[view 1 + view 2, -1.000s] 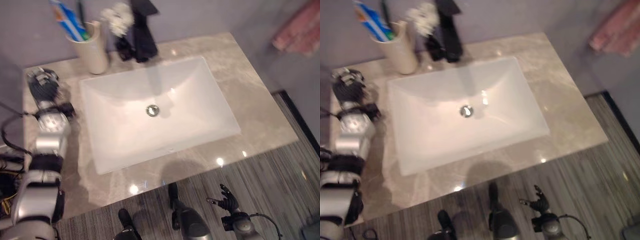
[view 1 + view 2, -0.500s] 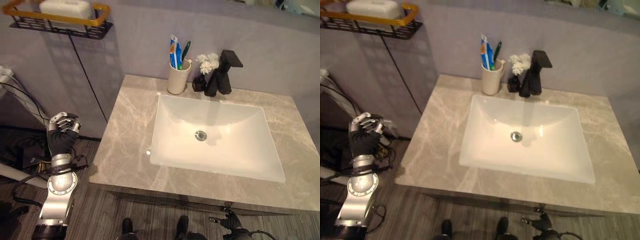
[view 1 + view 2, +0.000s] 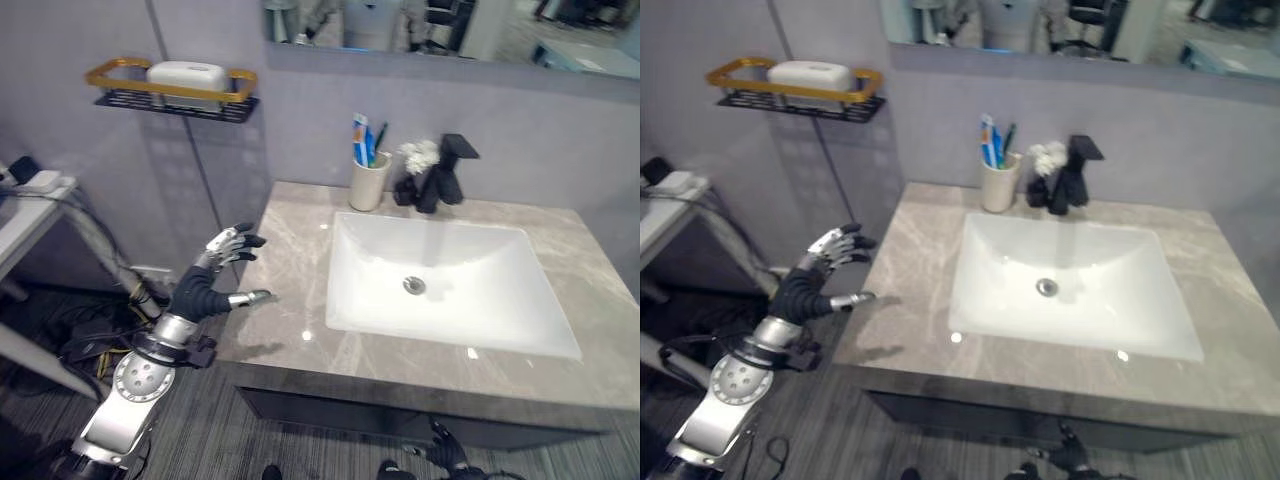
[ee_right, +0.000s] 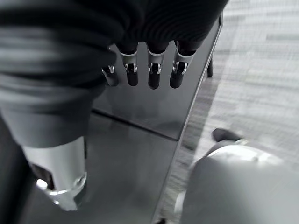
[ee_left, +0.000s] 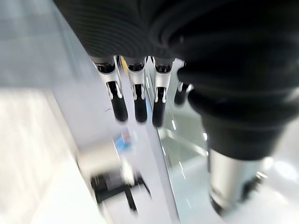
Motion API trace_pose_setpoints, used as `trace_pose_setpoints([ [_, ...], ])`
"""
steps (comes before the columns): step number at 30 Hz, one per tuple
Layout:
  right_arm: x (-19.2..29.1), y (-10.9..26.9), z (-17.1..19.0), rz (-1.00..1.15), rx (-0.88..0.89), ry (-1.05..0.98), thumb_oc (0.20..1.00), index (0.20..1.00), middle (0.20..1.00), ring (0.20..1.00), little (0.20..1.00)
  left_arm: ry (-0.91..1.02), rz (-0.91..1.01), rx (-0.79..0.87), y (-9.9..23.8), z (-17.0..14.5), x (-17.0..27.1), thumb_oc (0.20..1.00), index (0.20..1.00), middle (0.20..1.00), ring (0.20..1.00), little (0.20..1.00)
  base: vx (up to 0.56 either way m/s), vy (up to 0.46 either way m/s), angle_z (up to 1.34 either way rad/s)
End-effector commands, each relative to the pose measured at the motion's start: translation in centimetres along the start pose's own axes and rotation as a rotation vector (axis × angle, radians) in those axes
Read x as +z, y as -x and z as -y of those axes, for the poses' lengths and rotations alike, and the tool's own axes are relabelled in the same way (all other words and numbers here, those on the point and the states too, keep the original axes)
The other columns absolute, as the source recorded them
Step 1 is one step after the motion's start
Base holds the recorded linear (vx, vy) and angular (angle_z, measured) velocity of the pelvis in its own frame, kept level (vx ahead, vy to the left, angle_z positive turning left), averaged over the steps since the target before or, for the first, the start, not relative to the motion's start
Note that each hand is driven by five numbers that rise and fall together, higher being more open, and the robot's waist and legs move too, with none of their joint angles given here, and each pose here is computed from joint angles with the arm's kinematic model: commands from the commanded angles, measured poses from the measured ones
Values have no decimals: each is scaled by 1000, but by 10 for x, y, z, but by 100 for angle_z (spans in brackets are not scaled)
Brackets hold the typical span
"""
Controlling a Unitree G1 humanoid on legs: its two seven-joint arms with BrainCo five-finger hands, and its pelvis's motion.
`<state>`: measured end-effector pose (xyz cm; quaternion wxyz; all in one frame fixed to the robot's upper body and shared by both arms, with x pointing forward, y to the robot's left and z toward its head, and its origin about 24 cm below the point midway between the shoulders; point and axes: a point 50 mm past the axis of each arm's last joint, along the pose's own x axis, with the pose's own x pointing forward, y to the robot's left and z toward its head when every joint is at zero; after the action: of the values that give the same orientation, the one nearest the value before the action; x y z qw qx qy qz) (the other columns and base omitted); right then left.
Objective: Put brush and paste in cup on sink, flatten towel.
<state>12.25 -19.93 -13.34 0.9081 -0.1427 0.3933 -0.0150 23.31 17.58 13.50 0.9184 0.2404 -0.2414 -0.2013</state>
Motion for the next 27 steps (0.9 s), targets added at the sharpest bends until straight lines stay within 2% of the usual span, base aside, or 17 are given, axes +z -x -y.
trace_pose_setpoints([
  [1,31,-12,11,118,-45,-2,1000,1000,1000,1000,1000,-273,276,57,-17,-10,39,1000,1000,1000,1000,1000,-91,64,-167],
  [5,28,-8,15,127,-63,-4,1000,1000,1000,1000,1000,-315,289,77,-32,-11,36,1000,1000,1000,1000,1000,-156,40,-128],
  [9,33,-10,27,145,-96,-13,1000,1000,1000,1000,1000,-309,261,130,-30,-10,30,1000,1000,1000,1000,1000,-275,-91,-129],
  [15,50,-10,49,219,-185,-18,1000,1000,1000,1000,1000,-331,130,182,-17,-15,7,1000,1000,1000,1000,1000,-49,-258,-197],
  [21,63,-11,82,266,-315,-27,1000,1000,1000,1000,1000,-287,0,238,-15,-2,-24,1000,1000,1000,1000,1000,45,-325,-115],
  [24,71,-15,84,286,-317,-20,1000,1000,1000,1000,1000,-287,-18,249,-14,-2,-27,1000,1000,1000,1000,1000,43,-197,-120],
  [25,85,-20,75,320,-263,20,1000,1000,1000,1000,1000,-256,-112,280,0,1,-42,1000,1000,1000,1000,1000,154,-189,-135],
  [27,89,-21,73,332,-251,23,1000,1000,1000,1000,1000,-247,-160,265,6,5,-51,1000,1000,1000,1000,1000,160,-168,-184],
])
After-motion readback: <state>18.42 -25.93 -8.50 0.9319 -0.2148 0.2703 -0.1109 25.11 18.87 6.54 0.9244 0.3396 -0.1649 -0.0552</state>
